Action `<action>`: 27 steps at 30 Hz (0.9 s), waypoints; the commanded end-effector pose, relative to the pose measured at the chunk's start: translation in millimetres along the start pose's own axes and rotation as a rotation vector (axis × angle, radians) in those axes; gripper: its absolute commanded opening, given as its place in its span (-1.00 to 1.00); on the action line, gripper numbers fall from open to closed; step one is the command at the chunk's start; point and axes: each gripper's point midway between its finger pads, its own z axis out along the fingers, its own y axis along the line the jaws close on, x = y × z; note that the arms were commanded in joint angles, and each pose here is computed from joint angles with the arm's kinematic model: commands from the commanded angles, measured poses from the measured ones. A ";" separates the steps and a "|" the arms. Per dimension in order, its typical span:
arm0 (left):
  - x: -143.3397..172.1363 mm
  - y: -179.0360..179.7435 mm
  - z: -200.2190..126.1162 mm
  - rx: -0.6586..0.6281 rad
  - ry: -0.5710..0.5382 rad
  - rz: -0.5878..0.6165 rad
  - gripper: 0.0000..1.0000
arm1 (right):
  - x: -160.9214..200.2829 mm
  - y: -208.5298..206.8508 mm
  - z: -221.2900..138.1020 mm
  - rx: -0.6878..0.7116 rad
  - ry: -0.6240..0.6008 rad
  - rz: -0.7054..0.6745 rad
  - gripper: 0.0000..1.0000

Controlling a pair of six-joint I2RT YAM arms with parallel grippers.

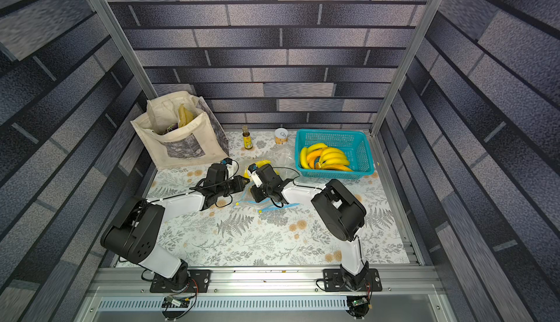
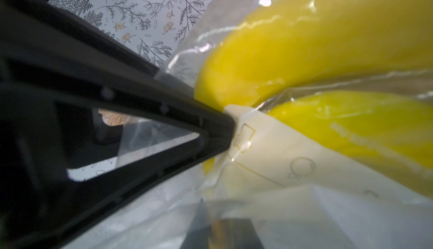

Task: Open the zip-top bag and take out the banana
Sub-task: Pick up the banana from the zipper food storage bag.

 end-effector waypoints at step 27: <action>-11.1 64.4 -23.9 -0.311 -0.114 -0.021 -0.83 | 100.6 52.4 -56.2 -0.235 0.317 -0.005 -0.74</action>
